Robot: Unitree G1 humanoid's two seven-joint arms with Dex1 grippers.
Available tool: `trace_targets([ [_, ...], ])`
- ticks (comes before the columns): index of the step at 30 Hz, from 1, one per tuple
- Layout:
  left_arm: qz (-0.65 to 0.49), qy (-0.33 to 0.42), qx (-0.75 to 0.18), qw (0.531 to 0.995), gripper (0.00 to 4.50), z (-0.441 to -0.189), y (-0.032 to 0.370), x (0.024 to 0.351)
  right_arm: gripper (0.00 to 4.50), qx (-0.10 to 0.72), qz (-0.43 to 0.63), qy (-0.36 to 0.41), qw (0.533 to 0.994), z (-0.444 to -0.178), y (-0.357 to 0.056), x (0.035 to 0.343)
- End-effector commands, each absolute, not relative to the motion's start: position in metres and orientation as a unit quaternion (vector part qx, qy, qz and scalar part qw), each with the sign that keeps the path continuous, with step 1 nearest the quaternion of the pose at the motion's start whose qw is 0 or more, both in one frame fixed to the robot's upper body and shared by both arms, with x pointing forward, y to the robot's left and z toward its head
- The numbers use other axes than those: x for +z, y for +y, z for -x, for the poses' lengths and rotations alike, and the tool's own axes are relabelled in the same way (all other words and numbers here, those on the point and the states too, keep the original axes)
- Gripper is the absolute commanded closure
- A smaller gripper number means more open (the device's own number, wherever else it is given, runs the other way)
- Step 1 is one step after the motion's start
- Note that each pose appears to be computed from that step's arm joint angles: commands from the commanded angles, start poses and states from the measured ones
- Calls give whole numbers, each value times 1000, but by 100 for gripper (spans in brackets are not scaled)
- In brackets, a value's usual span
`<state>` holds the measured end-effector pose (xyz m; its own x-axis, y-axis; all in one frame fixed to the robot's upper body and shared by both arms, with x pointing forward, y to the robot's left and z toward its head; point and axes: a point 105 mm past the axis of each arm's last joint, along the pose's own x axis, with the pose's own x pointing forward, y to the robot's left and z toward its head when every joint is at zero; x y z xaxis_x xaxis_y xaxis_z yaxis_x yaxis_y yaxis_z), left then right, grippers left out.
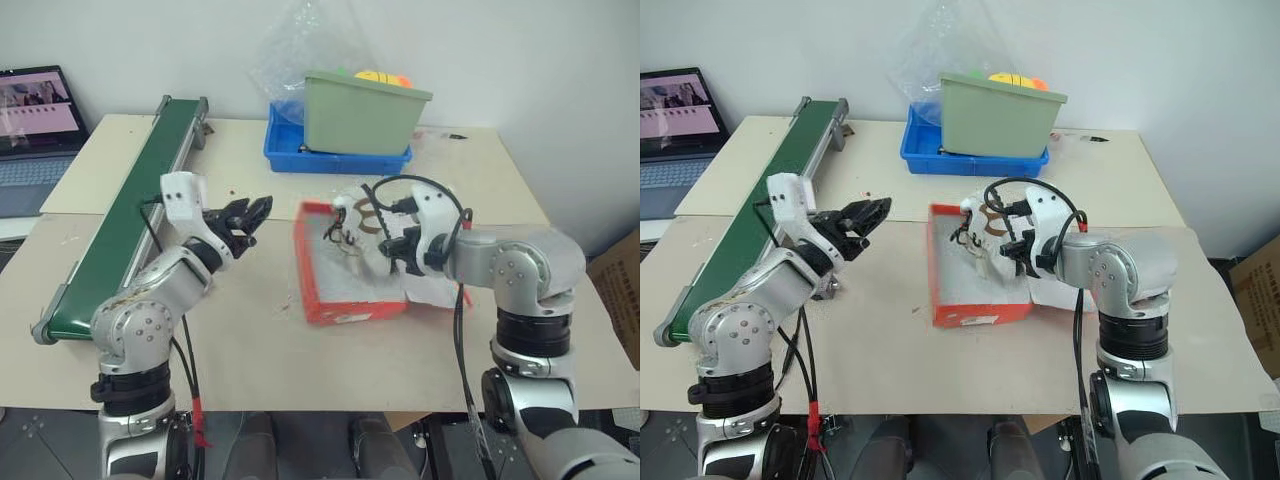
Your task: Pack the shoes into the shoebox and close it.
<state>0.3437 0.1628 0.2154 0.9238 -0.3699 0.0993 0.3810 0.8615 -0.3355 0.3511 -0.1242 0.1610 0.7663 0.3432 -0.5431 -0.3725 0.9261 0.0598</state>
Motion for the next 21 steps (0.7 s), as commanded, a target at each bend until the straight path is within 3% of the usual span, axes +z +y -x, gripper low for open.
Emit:
trace_targets([
  [1, 175, -39, -184, 966, 184, -343, 171, 226, 417, 188, 27, 262, 946, -347, -126, 171],
  [12, 183, -30, -190, 964, 184, -343, 158, 217, 417, 180, 36, 259, 948, -340, -129, 170],
  [21, 187, -16, -197, 962, 184, -343, 151, 210, 417, 177, 48, 276, 943, -326, -131, 149],
])
